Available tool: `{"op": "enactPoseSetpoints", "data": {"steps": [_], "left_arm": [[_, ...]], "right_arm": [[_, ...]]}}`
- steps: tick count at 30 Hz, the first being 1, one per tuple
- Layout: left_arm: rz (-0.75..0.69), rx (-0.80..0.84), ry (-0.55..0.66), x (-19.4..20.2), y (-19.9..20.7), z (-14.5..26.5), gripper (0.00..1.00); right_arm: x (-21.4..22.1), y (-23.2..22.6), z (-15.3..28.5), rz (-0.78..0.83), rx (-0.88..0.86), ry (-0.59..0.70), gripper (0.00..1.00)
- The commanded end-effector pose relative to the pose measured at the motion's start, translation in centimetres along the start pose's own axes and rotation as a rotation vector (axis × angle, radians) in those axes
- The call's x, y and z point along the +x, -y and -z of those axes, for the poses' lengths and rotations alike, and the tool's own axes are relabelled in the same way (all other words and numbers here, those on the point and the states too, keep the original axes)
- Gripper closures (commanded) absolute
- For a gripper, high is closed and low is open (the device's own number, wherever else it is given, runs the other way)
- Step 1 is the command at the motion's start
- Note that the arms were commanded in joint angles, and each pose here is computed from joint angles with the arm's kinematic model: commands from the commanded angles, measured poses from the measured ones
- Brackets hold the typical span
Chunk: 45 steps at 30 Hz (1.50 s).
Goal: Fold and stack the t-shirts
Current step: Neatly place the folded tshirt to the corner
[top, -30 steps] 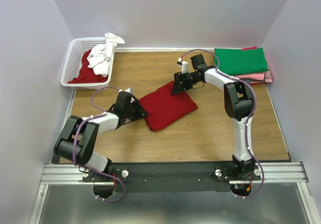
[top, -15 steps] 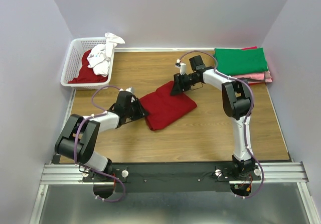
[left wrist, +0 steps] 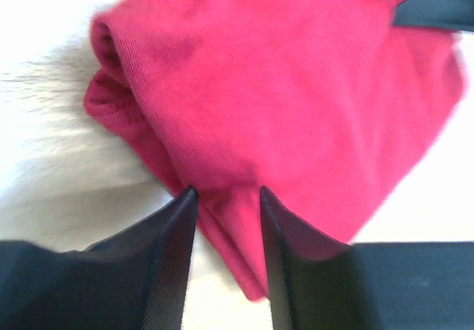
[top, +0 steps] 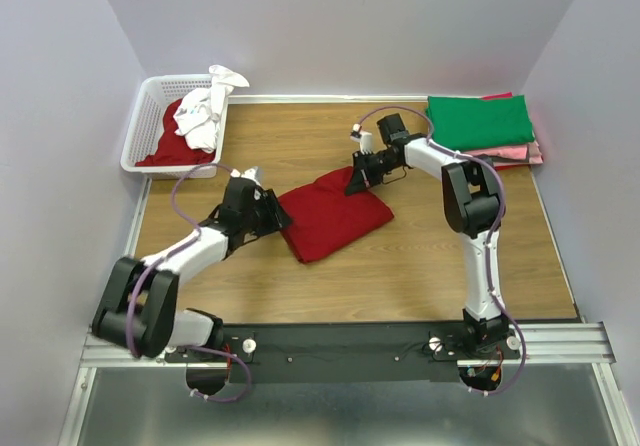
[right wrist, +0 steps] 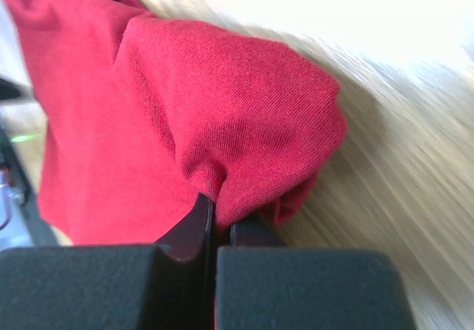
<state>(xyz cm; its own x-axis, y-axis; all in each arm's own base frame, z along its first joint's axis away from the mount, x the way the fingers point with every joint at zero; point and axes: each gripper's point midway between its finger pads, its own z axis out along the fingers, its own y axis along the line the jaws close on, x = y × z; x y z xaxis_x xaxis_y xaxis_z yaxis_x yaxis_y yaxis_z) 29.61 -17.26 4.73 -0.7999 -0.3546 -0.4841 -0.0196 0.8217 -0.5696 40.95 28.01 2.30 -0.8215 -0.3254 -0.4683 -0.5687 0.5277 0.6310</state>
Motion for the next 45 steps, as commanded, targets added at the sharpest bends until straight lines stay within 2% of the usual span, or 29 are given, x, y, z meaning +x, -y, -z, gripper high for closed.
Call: {"op": "enactPoseSetpoints", "data": {"steps": [1,2,4,7,9,12,15,21,28,45], "left_arm": [[-0.124,0.040,0.194,-5.8,2.9,4.5,0.44],[-0.171,0.060,0.280,-7.8,4.2,6.9,0.39],[-0.228,0.066,0.378,-10.0,5.4,9.7,0.27],[-0.358,0.054,0.535,-13.0,7.0,14.6,0.20],[-0.419,0.024,0.608,-14.2,7.4,17.3,0.20],[-0.498,-0.087,0.685,-15.2,5.9,19.4,0.20],[-0.512,-0.126,0.728,-15.0,5.0,20.5,0.20],[-0.534,-0.112,0.769,-14.4,4.7,21.0,0.20],[-0.545,-0.108,0.784,-14.4,4.7,21.3,0.20],[-0.557,-0.097,0.788,-14.2,4.9,21.2,0.20]], "right_arm": [[-0.1,1.9,3.6,0.037,0.186,-0.010,1.00],[-1.2,1.2,4.8,0.068,0.212,0.017,0.99],[-2.0,1.7,6.2,0.101,0.285,0.033,1.00],[-3.6,2.0,8.9,0.144,0.389,0.065,1.00],[-4.9,2.1,10.5,0.179,0.439,0.091,1.00],[-6.6,2.6,13.7,0.206,0.540,0.123,1.00],[-8.4,2.7,16.3,0.238,0.609,0.165,1.00],[-11.1,3.5,22.4,0.275,0.807,0.233,1.00],[-13.4,3.8,27.7,0.296,0.951,0.307,1.00],[-16.8,0.5,37.0,0.352,1.138,0.471,1.00]]}}
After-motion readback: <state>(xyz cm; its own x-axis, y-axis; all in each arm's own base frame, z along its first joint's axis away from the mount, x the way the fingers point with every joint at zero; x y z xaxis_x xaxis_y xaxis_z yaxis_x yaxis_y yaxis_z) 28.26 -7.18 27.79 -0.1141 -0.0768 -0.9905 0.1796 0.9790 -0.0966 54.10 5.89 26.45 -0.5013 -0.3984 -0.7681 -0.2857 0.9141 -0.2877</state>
